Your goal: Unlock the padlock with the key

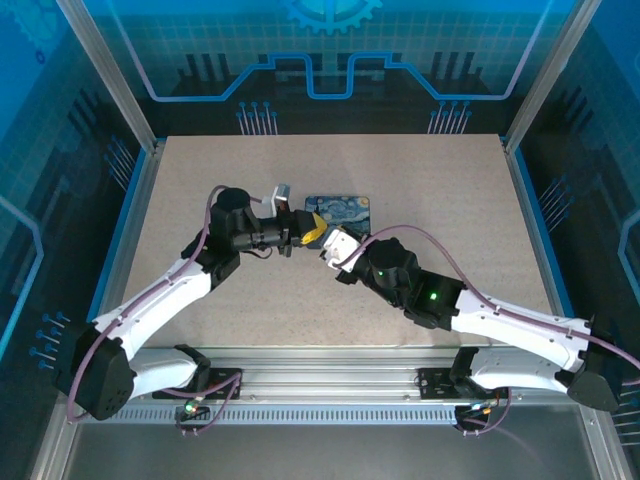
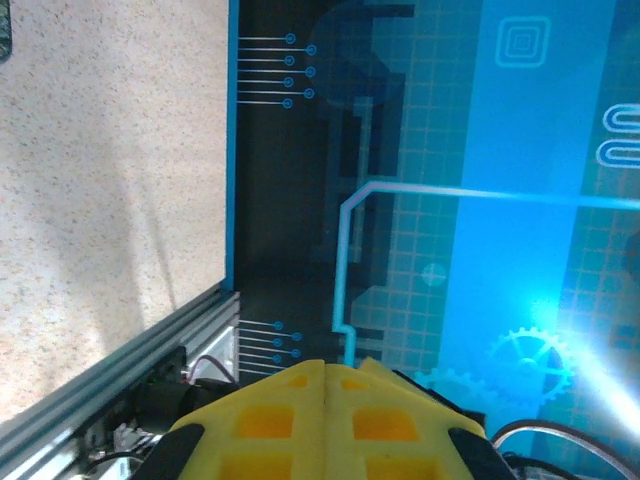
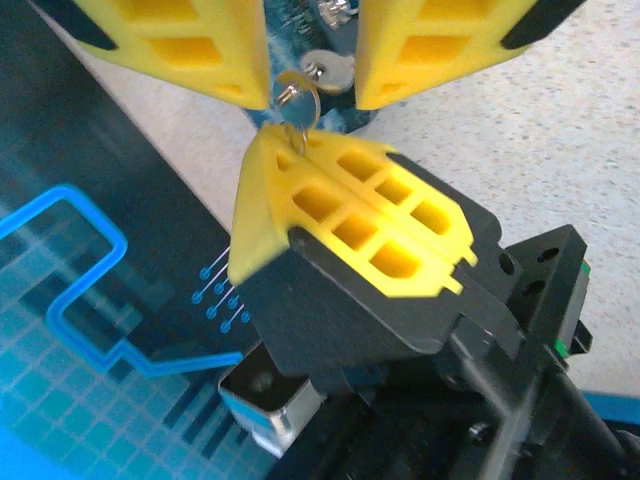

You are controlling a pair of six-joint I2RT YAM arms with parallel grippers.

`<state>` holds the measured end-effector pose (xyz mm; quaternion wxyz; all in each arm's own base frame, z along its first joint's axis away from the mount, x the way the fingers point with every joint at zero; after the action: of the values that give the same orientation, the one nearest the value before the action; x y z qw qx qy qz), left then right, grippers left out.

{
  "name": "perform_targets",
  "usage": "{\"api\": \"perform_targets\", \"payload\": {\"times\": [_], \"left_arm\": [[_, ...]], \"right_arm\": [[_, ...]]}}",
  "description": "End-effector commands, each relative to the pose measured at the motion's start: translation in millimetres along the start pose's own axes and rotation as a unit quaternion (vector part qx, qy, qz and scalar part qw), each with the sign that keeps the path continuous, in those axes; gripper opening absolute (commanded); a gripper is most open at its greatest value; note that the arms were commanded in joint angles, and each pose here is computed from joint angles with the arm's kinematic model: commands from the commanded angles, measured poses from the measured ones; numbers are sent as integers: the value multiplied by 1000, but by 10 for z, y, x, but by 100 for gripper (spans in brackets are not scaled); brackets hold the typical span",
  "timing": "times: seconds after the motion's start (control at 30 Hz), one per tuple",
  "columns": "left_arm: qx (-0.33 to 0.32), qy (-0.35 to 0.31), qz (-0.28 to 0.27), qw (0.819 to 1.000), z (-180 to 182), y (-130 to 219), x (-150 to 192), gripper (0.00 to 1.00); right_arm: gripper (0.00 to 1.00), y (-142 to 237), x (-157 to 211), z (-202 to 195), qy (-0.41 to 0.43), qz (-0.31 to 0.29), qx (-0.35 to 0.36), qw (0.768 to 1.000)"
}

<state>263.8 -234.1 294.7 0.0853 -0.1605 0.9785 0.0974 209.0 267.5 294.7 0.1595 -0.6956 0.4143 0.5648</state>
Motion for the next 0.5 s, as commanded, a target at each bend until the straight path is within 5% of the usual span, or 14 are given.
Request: {"api": "perform_targets", "payload": {"times": [0.0, 0.2, 0.47], "left_arm": [[-40, -65, -3, 997, -62, 76, -2, 0], [-84, -169, -31, 981, -75, 201, -37, 0], [-64, -255, -52, 963, -160, 210, 0, 0]], "right_arm": [[34, 141, -69, -138, -90, 1, -12, 996], [39, 275, 0, -322, -269, 19, -59, 961], [40, 184, -50, -450, -524, -14, -191, 830]]}}
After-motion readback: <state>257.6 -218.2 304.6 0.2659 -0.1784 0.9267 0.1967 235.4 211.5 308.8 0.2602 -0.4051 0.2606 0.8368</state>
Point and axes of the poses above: each hand's point on the last joint's axis, 136 mm out from that joint toward the fingers, its own y axis back along the fingers, its own z axis along the line the jaws close on, x = y × z, the point moved 4 cm from there along y, back along the fingers, and after that the axes turned 10 degrees about -y, right-handed, at the moved point
